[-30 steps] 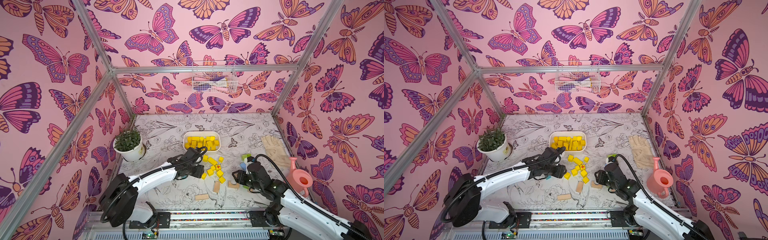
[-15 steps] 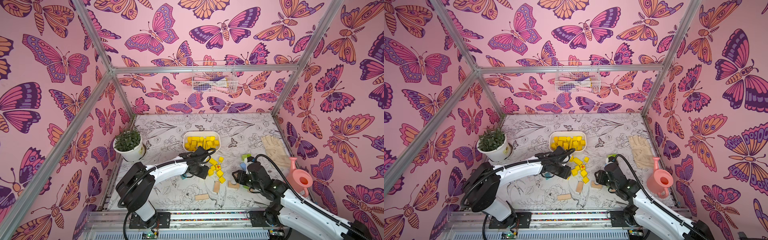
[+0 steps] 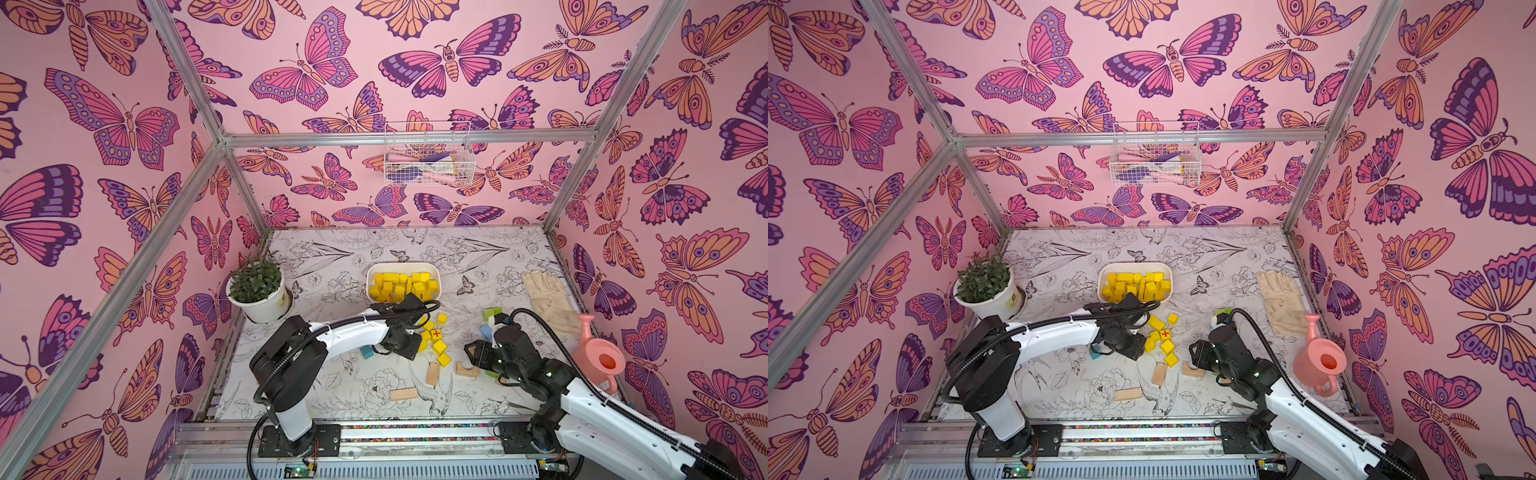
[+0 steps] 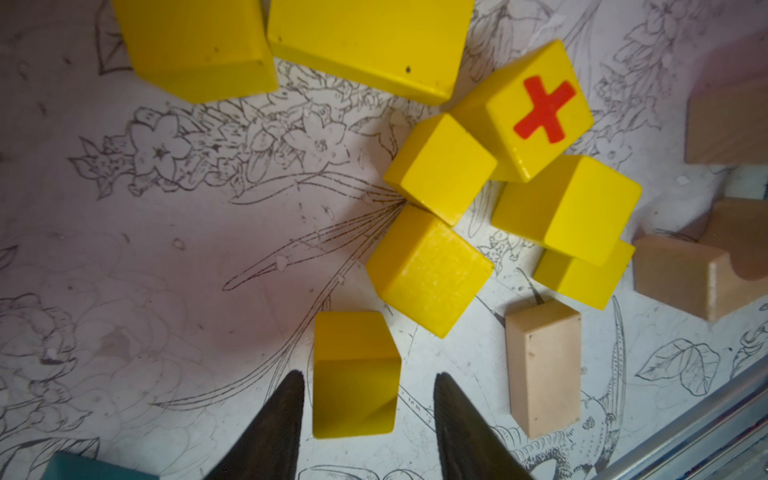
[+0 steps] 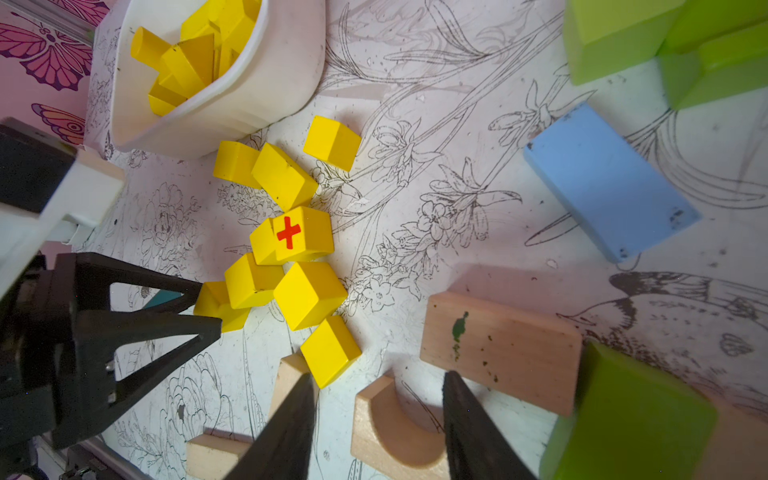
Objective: Pick out the yellow building blocks
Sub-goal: Pick up the building block from the center of the board.
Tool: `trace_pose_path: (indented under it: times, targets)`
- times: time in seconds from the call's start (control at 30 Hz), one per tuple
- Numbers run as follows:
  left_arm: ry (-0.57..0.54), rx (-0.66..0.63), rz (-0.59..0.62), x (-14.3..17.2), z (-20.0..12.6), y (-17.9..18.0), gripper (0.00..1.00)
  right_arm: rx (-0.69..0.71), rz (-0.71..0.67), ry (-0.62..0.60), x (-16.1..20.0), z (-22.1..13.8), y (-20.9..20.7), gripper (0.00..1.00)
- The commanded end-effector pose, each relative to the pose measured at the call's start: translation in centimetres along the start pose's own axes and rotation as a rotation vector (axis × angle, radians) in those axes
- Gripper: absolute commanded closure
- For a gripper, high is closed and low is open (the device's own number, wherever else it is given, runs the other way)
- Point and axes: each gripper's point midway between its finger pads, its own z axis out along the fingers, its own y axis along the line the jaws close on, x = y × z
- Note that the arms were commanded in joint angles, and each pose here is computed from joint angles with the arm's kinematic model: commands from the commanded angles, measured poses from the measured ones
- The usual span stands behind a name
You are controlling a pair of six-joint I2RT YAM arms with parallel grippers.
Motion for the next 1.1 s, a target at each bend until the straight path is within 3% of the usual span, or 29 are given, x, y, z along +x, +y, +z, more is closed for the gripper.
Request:
trace_pose_path:
  times: [0.0,0.2,0.87,1.07]
  targets:
    - [0.030,-0.040,0.014,0.4,0.2,0.3,0.49,0.014,0.009,-0.016,-0.3,-0.1,-0.4,0.49]
    - [0.034,-0.053,0.014,0.4,0.2,0.5,0.54,0.014,0.009,-0.018,-0.3,-0.1,-0.4,0.49]
    - [0.101,-0.099,0.000,0.6,1.4,1.0,0.56,0.012,0.013,-0.022,-0.3,-0.2,-0.5,0.49]
    - [0.100,-0.096,0.000,0.6,1.4,0.9,0.64,0.014,0.014,-0.023,-0.3,-0.2,-0.5,0.49]
